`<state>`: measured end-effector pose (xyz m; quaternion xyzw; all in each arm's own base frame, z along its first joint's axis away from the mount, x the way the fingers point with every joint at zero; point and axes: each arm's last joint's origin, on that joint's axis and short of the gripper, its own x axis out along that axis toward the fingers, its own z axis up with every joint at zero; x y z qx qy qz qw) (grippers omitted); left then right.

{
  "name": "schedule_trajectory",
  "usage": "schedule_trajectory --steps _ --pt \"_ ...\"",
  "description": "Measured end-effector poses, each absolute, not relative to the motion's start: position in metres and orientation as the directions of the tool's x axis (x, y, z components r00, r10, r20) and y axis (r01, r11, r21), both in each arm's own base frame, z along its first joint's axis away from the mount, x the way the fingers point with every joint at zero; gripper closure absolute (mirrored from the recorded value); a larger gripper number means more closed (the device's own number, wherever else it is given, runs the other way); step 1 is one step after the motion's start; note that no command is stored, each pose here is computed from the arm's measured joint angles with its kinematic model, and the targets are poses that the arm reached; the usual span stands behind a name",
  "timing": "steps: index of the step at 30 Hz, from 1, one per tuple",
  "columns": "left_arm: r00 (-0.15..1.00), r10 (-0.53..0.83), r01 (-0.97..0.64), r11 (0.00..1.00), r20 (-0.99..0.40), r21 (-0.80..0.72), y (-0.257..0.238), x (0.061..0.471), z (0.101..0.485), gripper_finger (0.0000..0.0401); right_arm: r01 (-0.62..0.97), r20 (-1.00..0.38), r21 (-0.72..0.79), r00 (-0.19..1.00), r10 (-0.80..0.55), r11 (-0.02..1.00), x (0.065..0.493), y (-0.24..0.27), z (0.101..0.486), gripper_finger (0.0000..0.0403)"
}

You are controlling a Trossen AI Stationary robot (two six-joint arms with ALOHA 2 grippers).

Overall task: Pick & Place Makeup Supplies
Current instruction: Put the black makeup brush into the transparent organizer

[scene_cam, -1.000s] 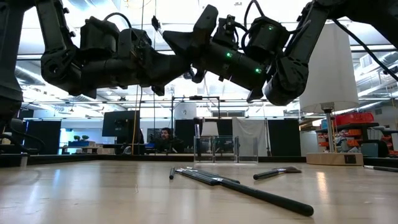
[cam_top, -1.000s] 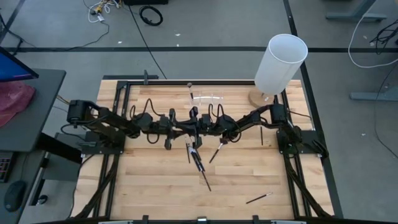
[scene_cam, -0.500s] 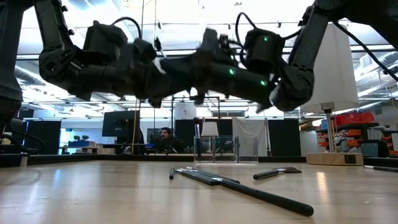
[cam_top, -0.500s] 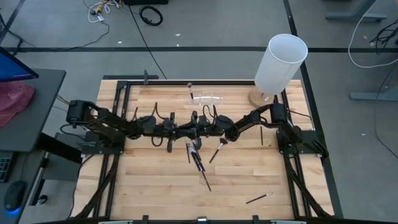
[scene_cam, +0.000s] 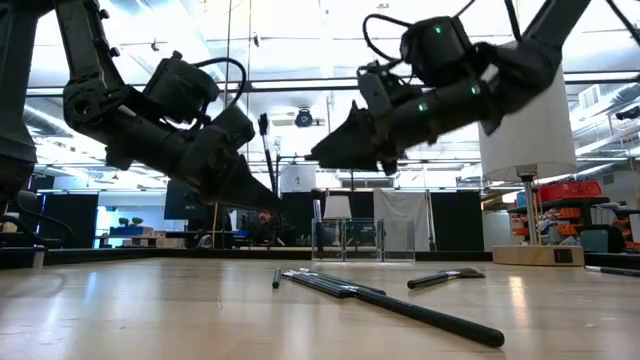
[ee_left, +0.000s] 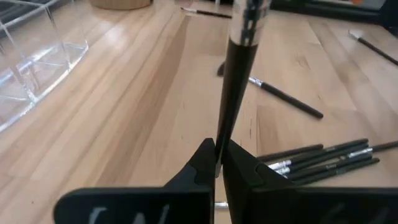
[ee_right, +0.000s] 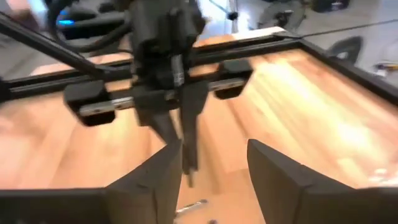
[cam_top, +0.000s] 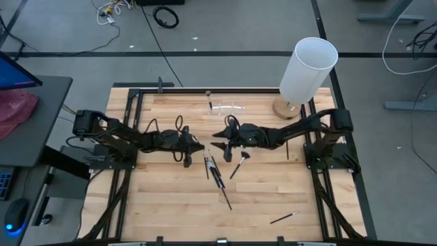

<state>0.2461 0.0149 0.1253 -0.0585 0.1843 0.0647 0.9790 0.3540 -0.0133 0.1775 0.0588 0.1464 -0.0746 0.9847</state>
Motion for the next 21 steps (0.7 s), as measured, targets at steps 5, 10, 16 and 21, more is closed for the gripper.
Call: schedule_trajectory --steps 5,10,16,21 --pt "0.926 0.106 -0.148 0.985 -0.361 -0.090 0.015 0.248 0.127 0.0389 0.138 -0.277 0.070 0.954 -0.113 0.988 0.367 -0.013 0.195 0.0218" --pt "0.933 0.107 -0.143 0.987 -0.345 -0.080 0.015 0.252 0.131 0.0387 0.112 -0.280 0.023 0.955 -0.101 0.993 0.384 -0.012 0.201 0.0218" --pt "0.934 0.107 -0.138 0.988 -0.340 -0.069 0.015 0.253 0.132 0.0386 0.074 -0.272 0.015 0.960 -0.067 0.997 0.398 -0.011 0.206 0.0218" --pt "0.935 0.107 -0.138 0.988 -0.340 -0.069 0.015 0.253 0.132 0.0386 0.059 -0.265 -0.002 0.963 -0.057 0.998 0.404 -0.008 0.205 0.0233"
